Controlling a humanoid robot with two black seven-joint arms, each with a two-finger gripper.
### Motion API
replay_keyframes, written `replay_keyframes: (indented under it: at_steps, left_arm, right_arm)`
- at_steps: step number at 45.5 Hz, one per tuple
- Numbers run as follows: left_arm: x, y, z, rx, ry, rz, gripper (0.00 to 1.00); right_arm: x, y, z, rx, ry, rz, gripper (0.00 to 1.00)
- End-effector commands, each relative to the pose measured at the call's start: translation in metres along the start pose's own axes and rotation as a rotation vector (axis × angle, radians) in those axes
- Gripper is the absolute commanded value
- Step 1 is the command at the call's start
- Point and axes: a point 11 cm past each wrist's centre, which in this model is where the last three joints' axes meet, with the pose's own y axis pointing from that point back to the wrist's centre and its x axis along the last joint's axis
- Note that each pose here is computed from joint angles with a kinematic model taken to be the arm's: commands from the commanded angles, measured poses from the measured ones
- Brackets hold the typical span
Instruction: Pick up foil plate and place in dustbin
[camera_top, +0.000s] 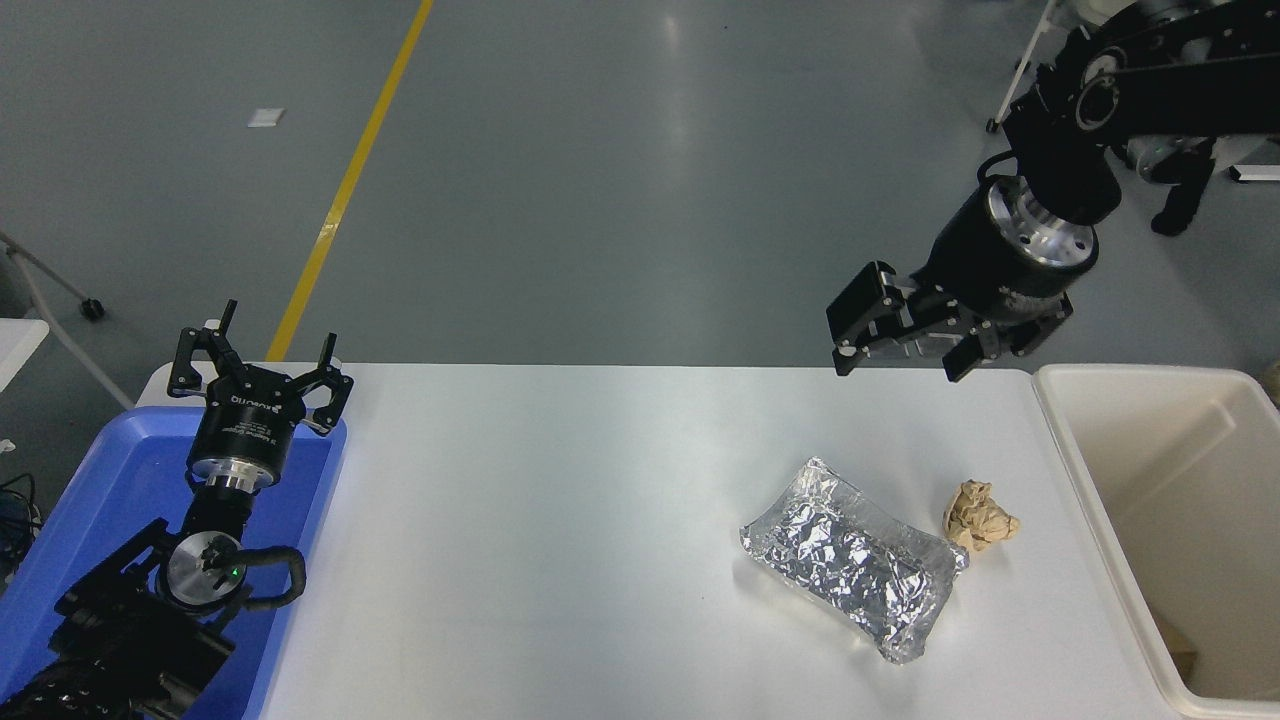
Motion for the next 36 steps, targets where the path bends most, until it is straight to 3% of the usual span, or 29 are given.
replay_keyframes:
  at_steps: [1, 20, 36]
  left_arm:
    - [0.000, 0.000, 0.000, 0.000, 0.000, 0.000, 1.00]
    - [0.000, 0.000, 0.000, 0.000, 0.000, 0.000, 1.00]
    - [0.000, 0.000, 0.000, 0.002, -0.001, 0.000, 1.00]
  right_arm:
    - [-0.008, -0.052, 0.065, -0.018, -0.137, -0.057, 1.00]
    - [-0.055, -0.126, 0.113, 0.009, -0.203, -0.156, 1.00]
    - [-0.071, -0.189, 0.113, 0.021, -0.255, -0.136, 0.97]
